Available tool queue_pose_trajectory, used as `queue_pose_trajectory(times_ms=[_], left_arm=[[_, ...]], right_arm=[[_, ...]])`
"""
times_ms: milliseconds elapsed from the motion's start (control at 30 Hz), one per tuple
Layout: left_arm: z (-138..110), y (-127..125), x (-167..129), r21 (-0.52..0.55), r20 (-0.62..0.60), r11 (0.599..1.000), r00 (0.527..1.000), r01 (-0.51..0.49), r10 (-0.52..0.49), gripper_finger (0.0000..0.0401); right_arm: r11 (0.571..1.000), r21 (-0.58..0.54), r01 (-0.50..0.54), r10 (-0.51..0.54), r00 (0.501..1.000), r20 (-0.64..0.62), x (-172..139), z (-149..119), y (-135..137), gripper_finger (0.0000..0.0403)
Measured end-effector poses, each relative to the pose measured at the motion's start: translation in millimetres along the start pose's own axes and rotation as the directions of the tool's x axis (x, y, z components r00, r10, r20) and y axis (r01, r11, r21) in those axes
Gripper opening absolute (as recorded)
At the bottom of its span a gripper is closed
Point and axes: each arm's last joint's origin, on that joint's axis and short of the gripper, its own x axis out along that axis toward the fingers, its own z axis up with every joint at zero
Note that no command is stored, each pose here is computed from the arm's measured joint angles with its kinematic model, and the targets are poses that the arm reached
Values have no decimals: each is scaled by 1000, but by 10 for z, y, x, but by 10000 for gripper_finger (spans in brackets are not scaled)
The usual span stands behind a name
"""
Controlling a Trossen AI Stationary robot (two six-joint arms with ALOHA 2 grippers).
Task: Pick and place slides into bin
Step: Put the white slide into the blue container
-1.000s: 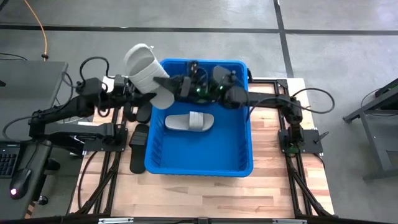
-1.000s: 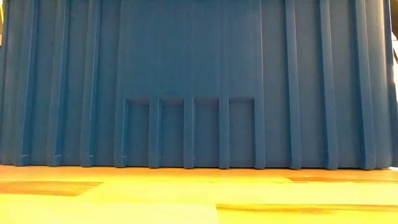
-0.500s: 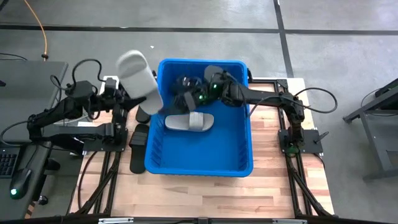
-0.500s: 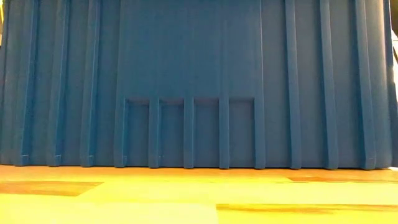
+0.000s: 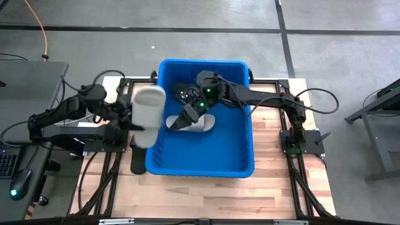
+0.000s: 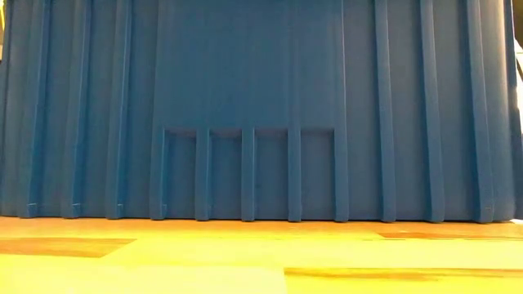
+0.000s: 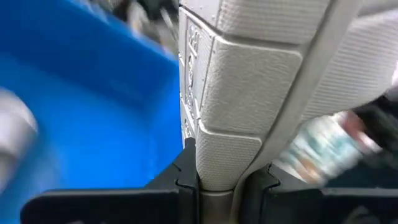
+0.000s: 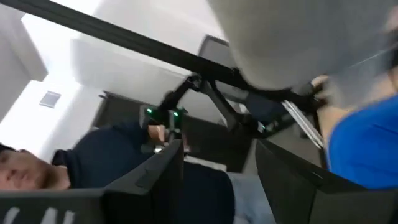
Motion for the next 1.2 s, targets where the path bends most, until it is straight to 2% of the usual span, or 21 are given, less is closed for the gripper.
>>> queue_pose_trajectory(times_ms=[133,267,500,700,800,933,1033,1200], left_arm=[[-124,3,-29,-89,-149,993,985,73,-86,44],[-142,-29,-41,-134,-202,977,960,167,-192,44],[-138,-20,-21,-242,-214,959,956,148,-201,44],[-143,-21,-11,-294,-238,942,942,161,-236,44],[-145,-20,-11,-313,-242,937,941,157,-238,44],[-177,-14,-19,-347,-273,925,928,152,-254,44],[-231,8,-29,-390,-313,914,918,110,-244,44],[-299,34,-57,-380,-348,923,915,60,-203,43]], right_arm=[[998,8,60,-60,997,-41,-57,-4,-99,190],[994,-2,111,-110,993,-50,-129,9,-163,190],[984,-114,136,-130,990,56,-194,108,-156,190],[931,-269,248,-200,961,191,-211,158,-171,190],[925,-285,250,-201,961,191,-219,162,-172,195],[916,-314,249,-199,963,181,-209,142,-157,224],[916,-320,242,-199,967,162,-185,105,-139,261],[916,-312,254,-239,967,88,-145,11,-178,314]])
